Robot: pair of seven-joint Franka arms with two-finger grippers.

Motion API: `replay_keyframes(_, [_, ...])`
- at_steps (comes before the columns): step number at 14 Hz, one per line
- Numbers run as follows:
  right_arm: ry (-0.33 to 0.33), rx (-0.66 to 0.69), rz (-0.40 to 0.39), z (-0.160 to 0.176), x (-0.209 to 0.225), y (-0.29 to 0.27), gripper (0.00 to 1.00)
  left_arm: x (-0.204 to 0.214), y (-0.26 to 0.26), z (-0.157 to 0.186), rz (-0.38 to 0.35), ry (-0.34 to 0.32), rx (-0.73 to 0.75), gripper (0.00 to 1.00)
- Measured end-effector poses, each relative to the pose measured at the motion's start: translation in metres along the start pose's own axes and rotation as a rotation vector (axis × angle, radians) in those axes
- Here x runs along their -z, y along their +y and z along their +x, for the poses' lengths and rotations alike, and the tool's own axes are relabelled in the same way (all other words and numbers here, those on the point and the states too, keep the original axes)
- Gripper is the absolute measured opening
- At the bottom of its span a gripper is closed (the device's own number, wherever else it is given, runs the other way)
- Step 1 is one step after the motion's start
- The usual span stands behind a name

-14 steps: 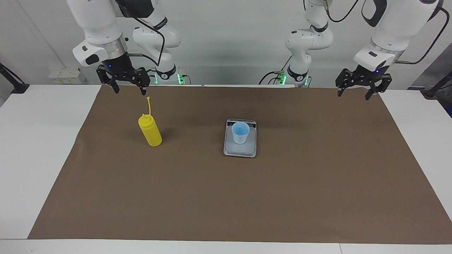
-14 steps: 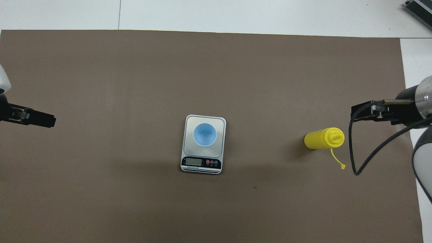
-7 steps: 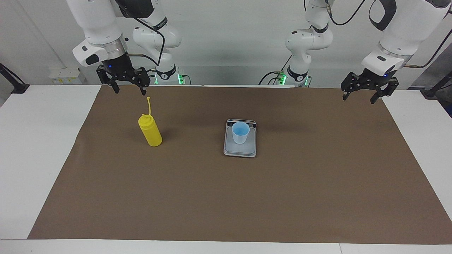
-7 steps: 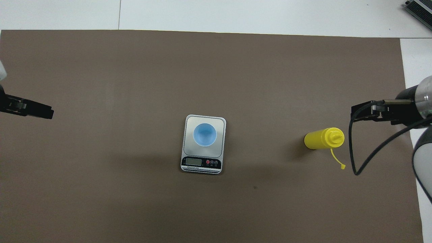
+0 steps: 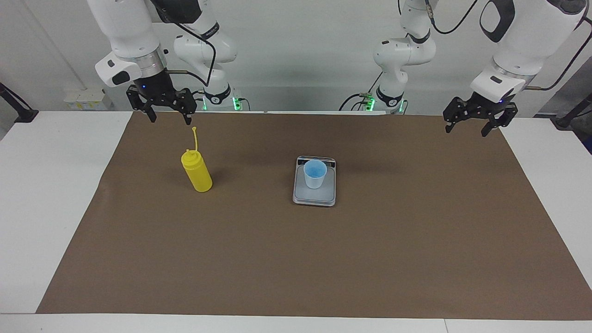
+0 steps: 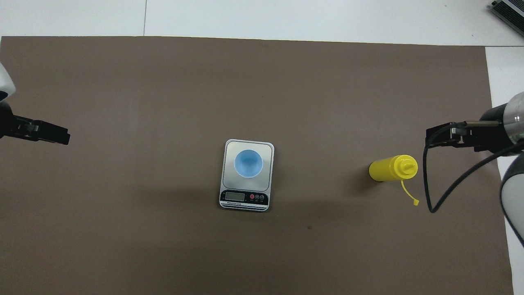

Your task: Pour seasoning into cup on scale with both arms

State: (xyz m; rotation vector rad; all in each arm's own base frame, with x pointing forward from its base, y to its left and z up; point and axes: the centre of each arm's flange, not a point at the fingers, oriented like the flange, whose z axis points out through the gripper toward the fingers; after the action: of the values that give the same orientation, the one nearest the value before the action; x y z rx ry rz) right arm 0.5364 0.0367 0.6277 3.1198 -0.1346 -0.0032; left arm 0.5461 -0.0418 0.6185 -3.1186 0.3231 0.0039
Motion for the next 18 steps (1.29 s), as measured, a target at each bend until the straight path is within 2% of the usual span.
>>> replay_keyframes(18, [0.000, 0.000, 0.000, 0.000, 0.000, 0.000, 1.00, 0.001, 0.001, 0.001, -0.001, 0.012, 0.007, 1.00])
